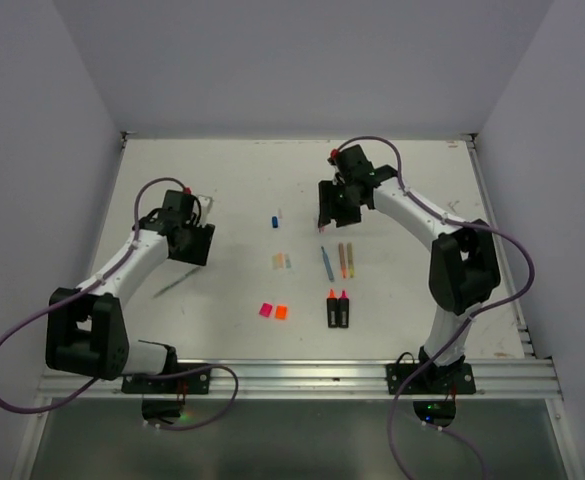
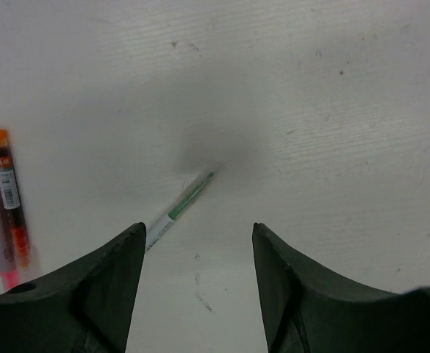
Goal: Open the pen caps
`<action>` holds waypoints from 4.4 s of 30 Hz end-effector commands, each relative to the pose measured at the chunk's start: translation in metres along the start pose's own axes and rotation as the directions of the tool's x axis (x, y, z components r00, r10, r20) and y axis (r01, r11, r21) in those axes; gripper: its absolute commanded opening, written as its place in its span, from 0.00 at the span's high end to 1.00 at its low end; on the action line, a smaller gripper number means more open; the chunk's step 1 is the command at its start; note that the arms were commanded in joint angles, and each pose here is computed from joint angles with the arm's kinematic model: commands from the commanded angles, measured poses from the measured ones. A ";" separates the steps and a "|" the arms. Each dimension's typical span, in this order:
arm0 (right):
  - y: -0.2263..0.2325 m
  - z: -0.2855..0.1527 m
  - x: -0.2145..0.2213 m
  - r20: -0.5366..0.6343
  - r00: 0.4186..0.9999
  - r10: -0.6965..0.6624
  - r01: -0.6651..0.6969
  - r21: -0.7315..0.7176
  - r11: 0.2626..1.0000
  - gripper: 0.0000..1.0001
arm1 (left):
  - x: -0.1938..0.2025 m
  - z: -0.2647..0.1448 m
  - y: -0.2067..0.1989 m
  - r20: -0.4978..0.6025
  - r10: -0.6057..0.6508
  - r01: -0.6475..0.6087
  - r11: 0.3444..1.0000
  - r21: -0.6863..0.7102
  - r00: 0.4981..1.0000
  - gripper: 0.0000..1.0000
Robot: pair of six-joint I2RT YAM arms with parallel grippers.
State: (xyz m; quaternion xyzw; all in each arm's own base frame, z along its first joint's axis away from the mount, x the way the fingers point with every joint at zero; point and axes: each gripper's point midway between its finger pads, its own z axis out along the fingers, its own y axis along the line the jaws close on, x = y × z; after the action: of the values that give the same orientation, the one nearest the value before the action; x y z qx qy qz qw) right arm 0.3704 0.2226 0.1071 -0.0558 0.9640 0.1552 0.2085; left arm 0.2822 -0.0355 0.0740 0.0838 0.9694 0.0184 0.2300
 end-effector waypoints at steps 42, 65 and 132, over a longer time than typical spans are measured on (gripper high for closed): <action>0.005 -0.034 0.016 0.016 1.000 -0.012 0.012 -0.035 0.999 0.44 | 0.047 0.055 0.022 -0.096 0.323 -0.316 0.945 0.077 0.942 0.96; 0.103 -0.074 -0.025 0.115 0.993 -0.001 0.058 -0.495 0.867 0.01 | -0.193 -0.120 -0.151 0.489 -0.289 -0.250 0.588 0.769 0.823 1.00; 0.177 -0.079 0.021 -0.026 0.996 -0.088 0.036 -0.769 0.638 1.00 | -0.225 -0.141 -0.170 0.196 -0.644 -0.082 0.202 0.976 0.739 0.78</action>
State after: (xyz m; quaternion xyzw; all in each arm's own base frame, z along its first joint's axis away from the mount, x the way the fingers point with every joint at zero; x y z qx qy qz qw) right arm 0.2928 0.3583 0.2102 -0.1727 0.8164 0.5286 0.1559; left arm 0.3954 -0.2389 0.2652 -0.0232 0.6704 -0.6354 0.3826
